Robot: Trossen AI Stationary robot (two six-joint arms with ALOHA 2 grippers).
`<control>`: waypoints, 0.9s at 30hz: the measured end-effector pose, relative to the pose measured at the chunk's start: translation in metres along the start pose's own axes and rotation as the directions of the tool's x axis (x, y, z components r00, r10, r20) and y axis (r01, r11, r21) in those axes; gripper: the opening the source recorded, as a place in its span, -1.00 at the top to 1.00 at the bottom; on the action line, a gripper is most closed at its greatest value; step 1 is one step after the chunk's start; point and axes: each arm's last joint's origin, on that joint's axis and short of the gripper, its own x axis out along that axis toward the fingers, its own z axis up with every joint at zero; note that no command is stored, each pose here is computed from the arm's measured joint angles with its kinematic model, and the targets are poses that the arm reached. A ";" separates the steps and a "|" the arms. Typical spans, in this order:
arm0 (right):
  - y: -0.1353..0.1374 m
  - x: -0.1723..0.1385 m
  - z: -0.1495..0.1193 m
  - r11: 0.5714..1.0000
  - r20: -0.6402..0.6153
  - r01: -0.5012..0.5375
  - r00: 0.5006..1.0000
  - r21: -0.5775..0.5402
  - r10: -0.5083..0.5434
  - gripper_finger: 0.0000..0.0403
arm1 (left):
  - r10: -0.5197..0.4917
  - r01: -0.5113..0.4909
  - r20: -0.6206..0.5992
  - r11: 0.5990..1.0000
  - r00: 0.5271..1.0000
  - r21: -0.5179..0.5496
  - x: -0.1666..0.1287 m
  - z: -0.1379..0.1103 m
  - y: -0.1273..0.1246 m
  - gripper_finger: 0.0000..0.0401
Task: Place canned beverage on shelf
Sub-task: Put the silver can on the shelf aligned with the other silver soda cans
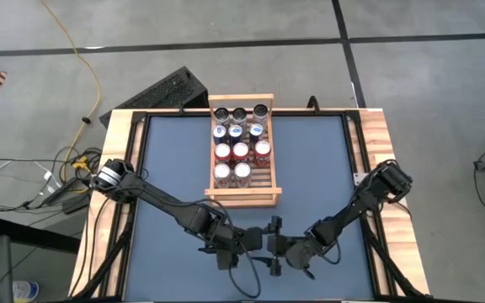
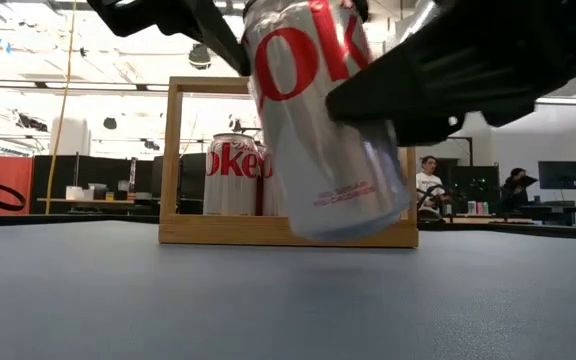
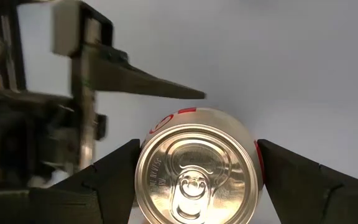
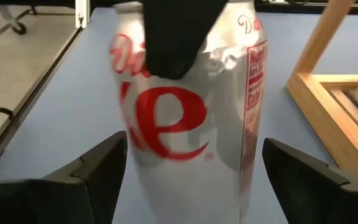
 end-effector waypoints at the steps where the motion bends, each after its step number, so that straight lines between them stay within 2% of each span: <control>1: -0.002 0.002 0.000 1.000 -0.007 -0.013 1.000 -0.004 0.013 -0.70 | 0.006 -0.006 0.004 1.000 1.000 0.006 0.000 0.000 0.001 -0.38; 5: -0.006 0.006 0.002 0.998 -0.016 -0.052 0.999 -0.026 0.052 -0.69 | 0.015 -0.015 0.009 1.000 1.000 0.009 0.000 0.000 0.002 -0.38; 8: -0.005 0.006 0.002 0.998 -0.018 -0.056 0.998 -0.028 0.055 -0.60 | 0.015 -0.015 0.009 1.000 1.000 -0.002 0.000 0.000 0.002 -0.38; 17: -0.005 0.005 0.002 0.998 -0.021 -0.060 0.998 -0.028 0.059 0.10 | 0.029 -0.029 0.022 1.000 0.999 -0.009 0.000 0.001 0.003 -0.38; 23: -0.004 0.005 0.002 0.997 -0.021 -0.074 0.997 -0.019 0.073 0.10 | 0.031 -0.027 0.058 0.998 0.998 -0.065 0.000 0.003 0.004 -0.40; 27: -0.004 0.005 0.002 0.996 -0.022 -0.084 0.996 0.002 0.084 0.10 | 0.045 -0.035 0.063 0.988 0.997 -0.151 0.000 0.003 0.006 -0.53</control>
